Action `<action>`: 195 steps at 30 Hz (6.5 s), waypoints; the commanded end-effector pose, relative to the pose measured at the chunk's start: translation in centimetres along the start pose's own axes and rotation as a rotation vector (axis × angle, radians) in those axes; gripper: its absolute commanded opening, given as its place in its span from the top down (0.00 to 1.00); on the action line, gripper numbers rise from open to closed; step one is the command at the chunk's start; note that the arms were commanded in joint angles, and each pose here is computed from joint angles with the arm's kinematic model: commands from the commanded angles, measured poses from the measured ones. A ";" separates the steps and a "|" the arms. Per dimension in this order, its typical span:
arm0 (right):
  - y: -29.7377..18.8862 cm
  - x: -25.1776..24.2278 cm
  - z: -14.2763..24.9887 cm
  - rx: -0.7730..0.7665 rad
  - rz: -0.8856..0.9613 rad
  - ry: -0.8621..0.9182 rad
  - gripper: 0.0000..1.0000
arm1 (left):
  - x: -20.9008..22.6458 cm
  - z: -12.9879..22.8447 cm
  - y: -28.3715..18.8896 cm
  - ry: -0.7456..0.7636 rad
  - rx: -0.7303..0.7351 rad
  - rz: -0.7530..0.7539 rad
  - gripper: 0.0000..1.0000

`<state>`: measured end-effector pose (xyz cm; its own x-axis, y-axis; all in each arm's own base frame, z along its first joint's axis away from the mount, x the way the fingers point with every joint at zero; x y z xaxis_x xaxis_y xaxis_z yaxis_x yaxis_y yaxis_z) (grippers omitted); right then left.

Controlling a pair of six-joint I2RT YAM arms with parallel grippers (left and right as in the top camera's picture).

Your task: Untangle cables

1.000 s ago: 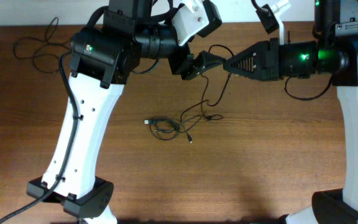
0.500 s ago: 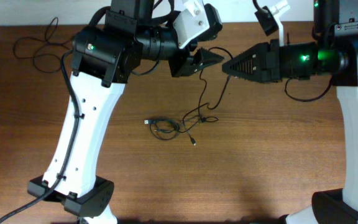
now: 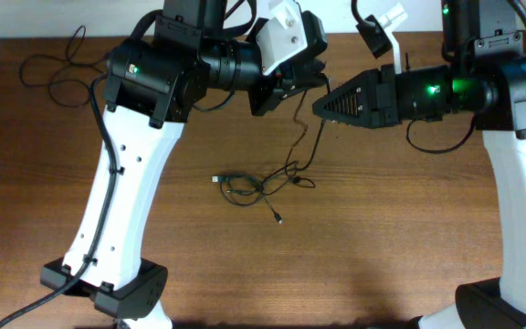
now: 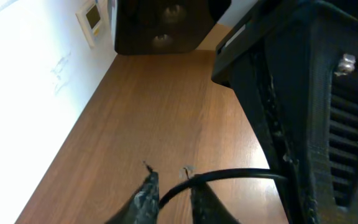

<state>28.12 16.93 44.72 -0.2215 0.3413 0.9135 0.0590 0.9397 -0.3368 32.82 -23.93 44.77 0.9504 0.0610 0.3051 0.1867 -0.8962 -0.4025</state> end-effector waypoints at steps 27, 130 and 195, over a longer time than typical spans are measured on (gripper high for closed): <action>0.0 -1.5 -0.5 -0.049 0.134 -0.011 0.96 | 1.0 -0.4 0.3 -0.063 -0.018 -0.039 0.41; 2.4 -3.3 -3.1 -0.188 0.558 -0.407 0.77 | 2.9 2.5 -0.5 -1.817 -0.042 -0.252 1.00; -6.3 -13.4 -4.0 -0.231 0.797 0.155 0.01 | 7.6 17.3 -14.0 -0.710 0.270 -0.378 1.00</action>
<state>34.43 6.70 35.49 0.0996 0.8849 0.4550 0.3374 0.4002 -0.8521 40.94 -3.75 38.78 0.6922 0.7021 -0.1668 0.5005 -0.6336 -0.5899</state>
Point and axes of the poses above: each gripper's point midway between its finger pads, its own y axis out along the fingers, its own x axis along the line the jaws close on, z = x × y, the point moved 5 cm from there along -y, back along the fingers, and after that the axes turned 14 degrees about y, right-handed, at the moved point
